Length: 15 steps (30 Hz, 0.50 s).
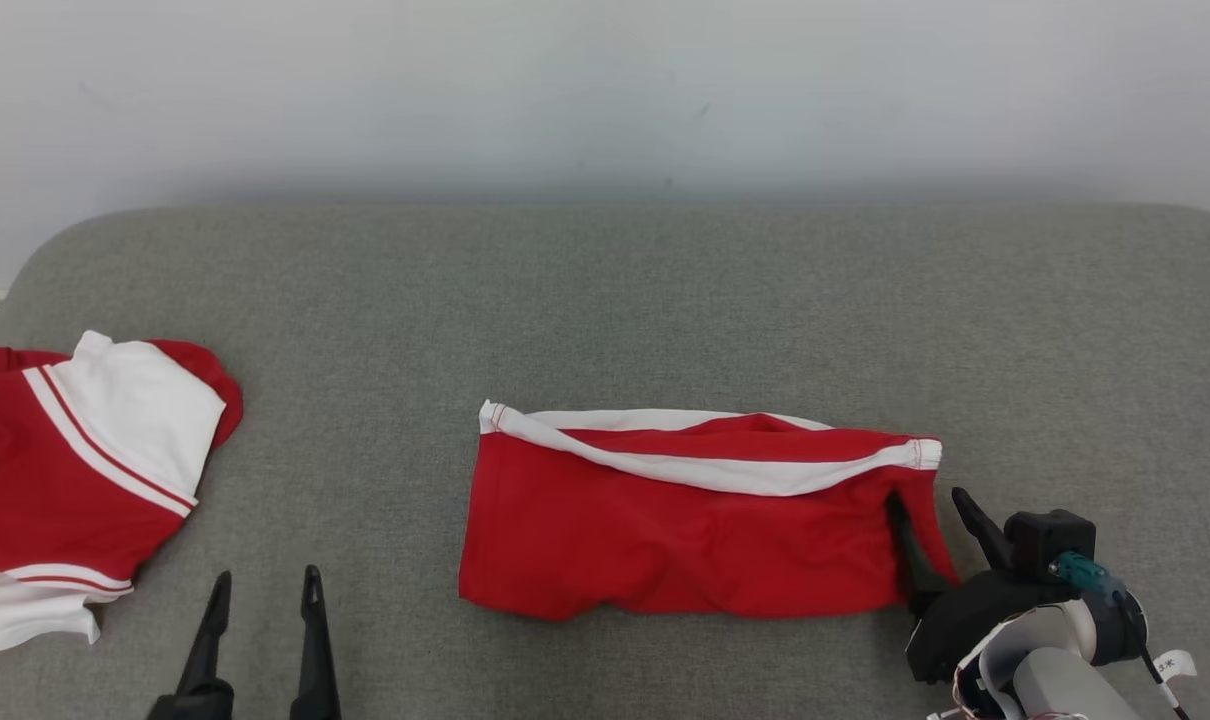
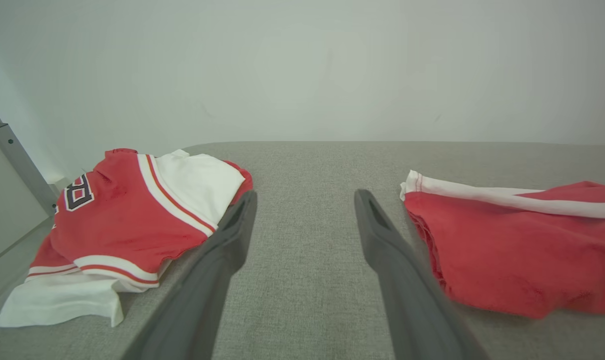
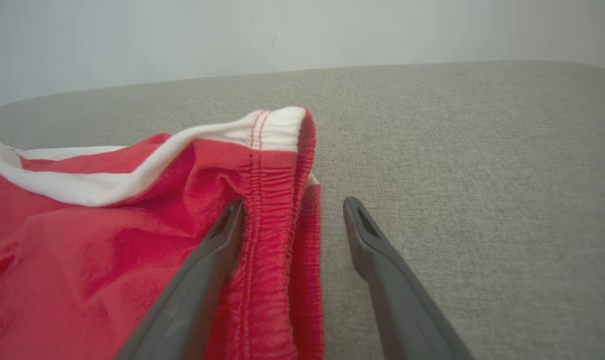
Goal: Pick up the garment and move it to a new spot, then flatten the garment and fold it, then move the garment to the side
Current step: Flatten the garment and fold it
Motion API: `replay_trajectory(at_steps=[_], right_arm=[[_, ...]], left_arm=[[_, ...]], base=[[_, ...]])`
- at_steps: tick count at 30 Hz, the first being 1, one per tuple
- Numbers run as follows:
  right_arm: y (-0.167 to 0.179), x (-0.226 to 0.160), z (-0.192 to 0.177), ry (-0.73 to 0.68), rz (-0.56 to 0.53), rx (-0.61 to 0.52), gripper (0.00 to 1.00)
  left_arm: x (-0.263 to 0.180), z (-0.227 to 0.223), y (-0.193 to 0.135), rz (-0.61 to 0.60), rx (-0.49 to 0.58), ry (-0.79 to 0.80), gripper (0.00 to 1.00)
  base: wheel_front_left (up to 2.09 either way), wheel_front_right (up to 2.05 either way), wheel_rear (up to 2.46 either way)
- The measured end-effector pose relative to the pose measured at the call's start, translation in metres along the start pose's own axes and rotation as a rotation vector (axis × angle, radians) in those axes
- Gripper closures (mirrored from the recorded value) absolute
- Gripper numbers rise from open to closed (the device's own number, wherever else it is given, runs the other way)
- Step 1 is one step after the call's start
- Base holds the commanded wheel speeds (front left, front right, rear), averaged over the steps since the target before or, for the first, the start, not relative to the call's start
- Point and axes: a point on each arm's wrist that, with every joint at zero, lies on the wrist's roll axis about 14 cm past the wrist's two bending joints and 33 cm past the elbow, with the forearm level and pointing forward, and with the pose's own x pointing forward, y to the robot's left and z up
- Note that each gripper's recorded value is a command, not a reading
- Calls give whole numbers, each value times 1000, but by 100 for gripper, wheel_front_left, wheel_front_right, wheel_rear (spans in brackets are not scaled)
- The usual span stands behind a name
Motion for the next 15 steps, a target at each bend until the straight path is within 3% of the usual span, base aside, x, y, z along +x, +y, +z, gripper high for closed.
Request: replay_trajectory(at_steps=[7, 8, 9, 15], right_arm=[[3, 13, -31, 137, -3, 40, 0], [4, 14, -32, 142, -2, 50, 32], [6, 15, -32, 144, 0, 62, 100], [7, 14, -28, 142, 16, 49, 100]], left_arm=[[3, -6, 2, 9, -9, 17, 0], [3, -6, 2, 7, -10, 18, 0], [3, -6, 2, 6, -10, 18, 0], [3, -5, 2, 8, -13, 14, 0]], base=[[0, 0, 0], [0, 0, 0], [0, 0, 0], [0, 0, 0]])
